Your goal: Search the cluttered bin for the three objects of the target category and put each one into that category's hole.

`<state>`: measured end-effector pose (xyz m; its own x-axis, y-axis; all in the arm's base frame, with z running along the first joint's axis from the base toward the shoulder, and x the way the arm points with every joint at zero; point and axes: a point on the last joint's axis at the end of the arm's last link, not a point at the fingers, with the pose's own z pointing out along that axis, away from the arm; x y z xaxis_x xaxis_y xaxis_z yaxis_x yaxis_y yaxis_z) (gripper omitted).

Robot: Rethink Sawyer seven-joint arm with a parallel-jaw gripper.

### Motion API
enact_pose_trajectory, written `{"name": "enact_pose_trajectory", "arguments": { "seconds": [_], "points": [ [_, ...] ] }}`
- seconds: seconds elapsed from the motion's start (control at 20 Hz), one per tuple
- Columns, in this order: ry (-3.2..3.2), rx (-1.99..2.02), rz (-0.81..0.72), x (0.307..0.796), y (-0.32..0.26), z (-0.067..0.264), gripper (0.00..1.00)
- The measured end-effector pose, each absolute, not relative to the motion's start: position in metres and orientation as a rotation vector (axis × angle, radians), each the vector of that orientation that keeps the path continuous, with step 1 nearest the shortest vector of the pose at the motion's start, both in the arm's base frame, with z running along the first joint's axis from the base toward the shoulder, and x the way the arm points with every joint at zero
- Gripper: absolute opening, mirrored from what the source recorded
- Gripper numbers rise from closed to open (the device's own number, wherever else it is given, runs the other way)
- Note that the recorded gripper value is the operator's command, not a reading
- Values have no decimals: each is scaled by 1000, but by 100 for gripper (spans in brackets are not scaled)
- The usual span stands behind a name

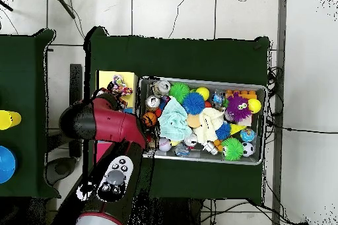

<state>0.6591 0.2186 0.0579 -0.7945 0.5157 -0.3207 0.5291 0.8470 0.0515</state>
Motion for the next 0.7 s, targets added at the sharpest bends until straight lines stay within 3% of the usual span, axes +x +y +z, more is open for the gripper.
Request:
{"name": "enact_pose_trajectory", "arguments": {
  "seconds": [0.7],
  "points": [
    [2735,791,-52,659,217,75,0]
  ]
}}
